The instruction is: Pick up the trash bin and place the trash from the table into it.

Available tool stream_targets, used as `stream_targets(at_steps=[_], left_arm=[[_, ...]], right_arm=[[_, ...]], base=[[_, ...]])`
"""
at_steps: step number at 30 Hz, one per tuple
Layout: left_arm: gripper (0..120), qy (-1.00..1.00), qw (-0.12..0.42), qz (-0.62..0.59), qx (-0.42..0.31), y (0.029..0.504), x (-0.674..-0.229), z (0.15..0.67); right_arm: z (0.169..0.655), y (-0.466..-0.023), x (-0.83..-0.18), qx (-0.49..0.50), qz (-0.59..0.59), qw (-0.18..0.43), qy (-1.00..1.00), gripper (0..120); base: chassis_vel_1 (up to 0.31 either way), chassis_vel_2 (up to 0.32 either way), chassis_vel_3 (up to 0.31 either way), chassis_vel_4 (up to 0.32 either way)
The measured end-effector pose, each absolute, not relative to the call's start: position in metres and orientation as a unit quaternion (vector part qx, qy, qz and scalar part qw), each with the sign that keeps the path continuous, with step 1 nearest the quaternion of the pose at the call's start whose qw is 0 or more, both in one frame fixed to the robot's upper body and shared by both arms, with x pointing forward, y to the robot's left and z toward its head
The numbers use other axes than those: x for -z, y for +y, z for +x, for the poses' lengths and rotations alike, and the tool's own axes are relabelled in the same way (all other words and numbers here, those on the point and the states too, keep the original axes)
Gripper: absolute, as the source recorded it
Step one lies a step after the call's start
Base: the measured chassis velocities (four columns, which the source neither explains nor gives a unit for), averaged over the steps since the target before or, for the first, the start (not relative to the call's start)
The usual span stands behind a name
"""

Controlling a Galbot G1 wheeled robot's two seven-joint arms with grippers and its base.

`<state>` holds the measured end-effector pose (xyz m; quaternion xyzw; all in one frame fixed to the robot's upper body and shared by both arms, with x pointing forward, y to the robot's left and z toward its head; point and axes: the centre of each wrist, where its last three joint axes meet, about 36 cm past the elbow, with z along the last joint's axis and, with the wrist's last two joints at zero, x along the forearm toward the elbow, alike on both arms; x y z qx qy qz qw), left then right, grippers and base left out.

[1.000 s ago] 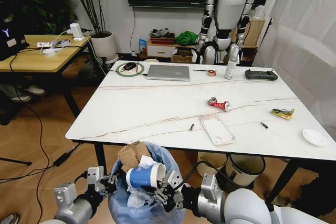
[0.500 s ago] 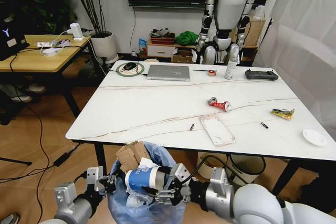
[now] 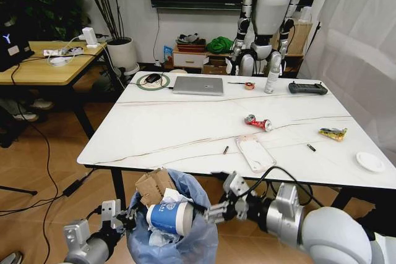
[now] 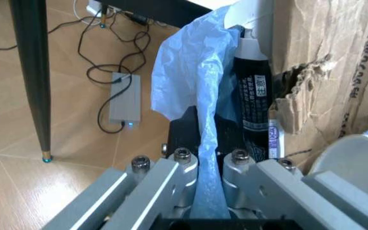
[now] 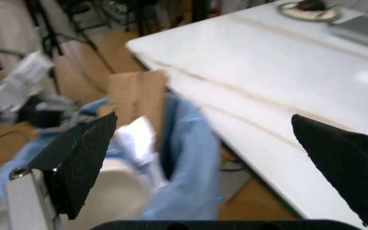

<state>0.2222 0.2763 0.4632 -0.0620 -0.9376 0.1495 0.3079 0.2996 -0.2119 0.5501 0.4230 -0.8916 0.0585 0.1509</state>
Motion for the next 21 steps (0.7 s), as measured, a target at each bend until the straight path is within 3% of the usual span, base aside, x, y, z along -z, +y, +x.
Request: stream_targets(at_steps=[11,21], left_arm=[[0,-0.94,0.298,-0.052,-0.155,0.278,-0.468,0.22],[0,-0.94,0.3,-0.046,-0.155,0.279,-0.466,0.22]], right_arm=[[0.353,-0.229,-0.542,-0.011,0.295,0.103,-0.95,100],[0.382,-0.218,-0.527,-0.013,0.253,0.142,-0.957,100]], base=[[0.0,0.0,0.0,0.0],[0.0,0.0,0.0,0.0]])
